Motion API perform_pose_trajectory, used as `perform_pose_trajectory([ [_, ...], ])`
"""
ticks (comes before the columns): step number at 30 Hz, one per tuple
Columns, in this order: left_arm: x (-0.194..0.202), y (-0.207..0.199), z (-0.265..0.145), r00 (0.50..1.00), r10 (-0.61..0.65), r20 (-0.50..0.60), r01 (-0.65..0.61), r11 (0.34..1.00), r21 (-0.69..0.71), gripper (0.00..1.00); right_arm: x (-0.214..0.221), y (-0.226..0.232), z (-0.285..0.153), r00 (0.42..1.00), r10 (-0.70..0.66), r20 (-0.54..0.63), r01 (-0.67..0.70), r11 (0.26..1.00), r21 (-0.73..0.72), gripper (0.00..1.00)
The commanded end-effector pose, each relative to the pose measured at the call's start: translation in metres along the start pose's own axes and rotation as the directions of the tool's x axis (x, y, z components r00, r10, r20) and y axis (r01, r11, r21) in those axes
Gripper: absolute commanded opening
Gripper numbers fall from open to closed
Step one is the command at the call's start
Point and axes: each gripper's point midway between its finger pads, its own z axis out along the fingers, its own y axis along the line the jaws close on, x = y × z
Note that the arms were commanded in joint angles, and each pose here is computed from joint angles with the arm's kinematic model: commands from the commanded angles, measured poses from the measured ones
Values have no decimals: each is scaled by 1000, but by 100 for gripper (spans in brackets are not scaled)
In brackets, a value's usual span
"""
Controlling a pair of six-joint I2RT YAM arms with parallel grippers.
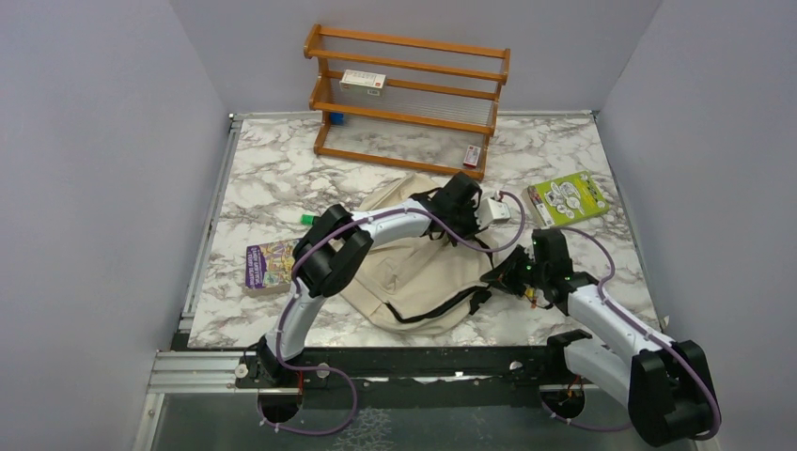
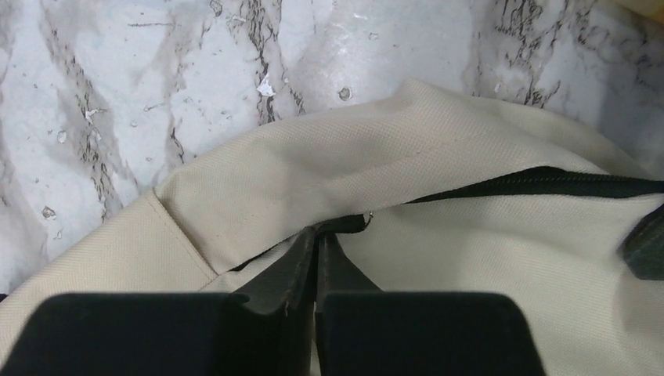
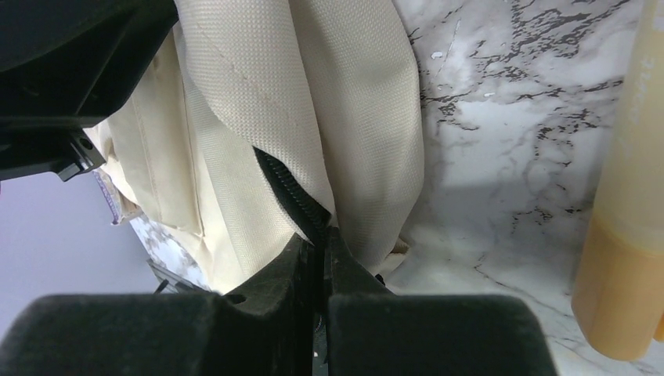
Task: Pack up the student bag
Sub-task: Unzip the student bag at the center of the board.
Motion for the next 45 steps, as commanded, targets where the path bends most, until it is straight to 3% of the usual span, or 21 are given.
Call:
perform_pose_trajectory([
  [1, -4, 13, -7, 999, 34, -26, -36, 997, -66, 0, -2, -13, -2, 999, 14, 44, -16, 999, 49, 3],
  [18, 36, 97, -39, 992, -68, -102, 44, 973, -227, 0, -4, -18, -7, 996, 26, 85, -32, 997, 71, 2],
  [26, 35, 109, -45, 988, -131, -76, 109, 963, -246, 0, -7, -9, -14, 995, 11, 102, -15, 999, 39, 1],
  [27, 26, 104, -48, 989, -143, -50, 128, 966, -225, 6, -9, -1, -16, 994, 3, 105, -4, 1000, 9, 1],
  [29, 6, 96, -57, 986, -163, 14, 163, 970, -181, 27, -13, 17, -22, 993, -17, 114, 25, 998, -66, 1],
  [32, -25, 86, -79, 976, -192, 102, 206, 968, -142, 43, -22, 47, -33, 989, -43, 142, 67, 984, -163, 1],
  [41, -74, 28, -169, 885, -283, 370, 317, 948, -33, 66, -48, 106, -55, 984, -34, 175, 82, 958, -275, 1],
  [45, -78, -13, -189, 853, -330, 403, 330, 941, 72, 71, -54, 123, -53, 988, -25, 154, 72, 948, -310, 1],
])
